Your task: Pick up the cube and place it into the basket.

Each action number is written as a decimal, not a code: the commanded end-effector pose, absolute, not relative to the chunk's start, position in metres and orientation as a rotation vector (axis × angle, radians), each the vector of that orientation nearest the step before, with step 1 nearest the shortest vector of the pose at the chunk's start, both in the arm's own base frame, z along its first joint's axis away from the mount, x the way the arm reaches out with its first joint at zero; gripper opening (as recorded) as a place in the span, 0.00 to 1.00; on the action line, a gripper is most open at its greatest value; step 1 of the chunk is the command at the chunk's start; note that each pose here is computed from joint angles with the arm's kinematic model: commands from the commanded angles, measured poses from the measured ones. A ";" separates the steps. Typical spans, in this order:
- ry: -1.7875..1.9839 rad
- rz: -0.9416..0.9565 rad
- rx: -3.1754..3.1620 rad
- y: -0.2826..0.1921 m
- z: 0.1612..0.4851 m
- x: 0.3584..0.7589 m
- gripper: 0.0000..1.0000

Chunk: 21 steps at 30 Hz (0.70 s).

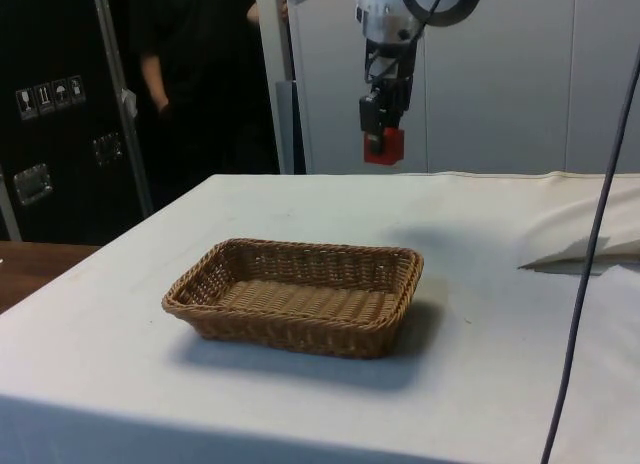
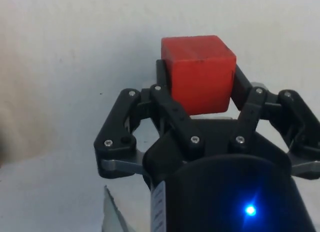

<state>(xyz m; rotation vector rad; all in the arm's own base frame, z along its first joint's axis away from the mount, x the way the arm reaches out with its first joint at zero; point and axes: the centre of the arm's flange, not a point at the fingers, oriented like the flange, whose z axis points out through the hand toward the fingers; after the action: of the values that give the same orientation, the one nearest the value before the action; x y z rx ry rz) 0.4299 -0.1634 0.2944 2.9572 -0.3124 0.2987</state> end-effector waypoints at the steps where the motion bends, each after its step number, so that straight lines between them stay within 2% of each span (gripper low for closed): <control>1: -0.318 0.294 2.950 -0.159 0.297 0.433 0.07; 21: -0.297 0.335 2.971 -0.104 0.319 0.452 0.07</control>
<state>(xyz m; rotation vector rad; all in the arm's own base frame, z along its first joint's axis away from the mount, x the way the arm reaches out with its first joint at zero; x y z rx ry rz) 0.4524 -0.1042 0.3191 2.9710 -0.2967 0.3353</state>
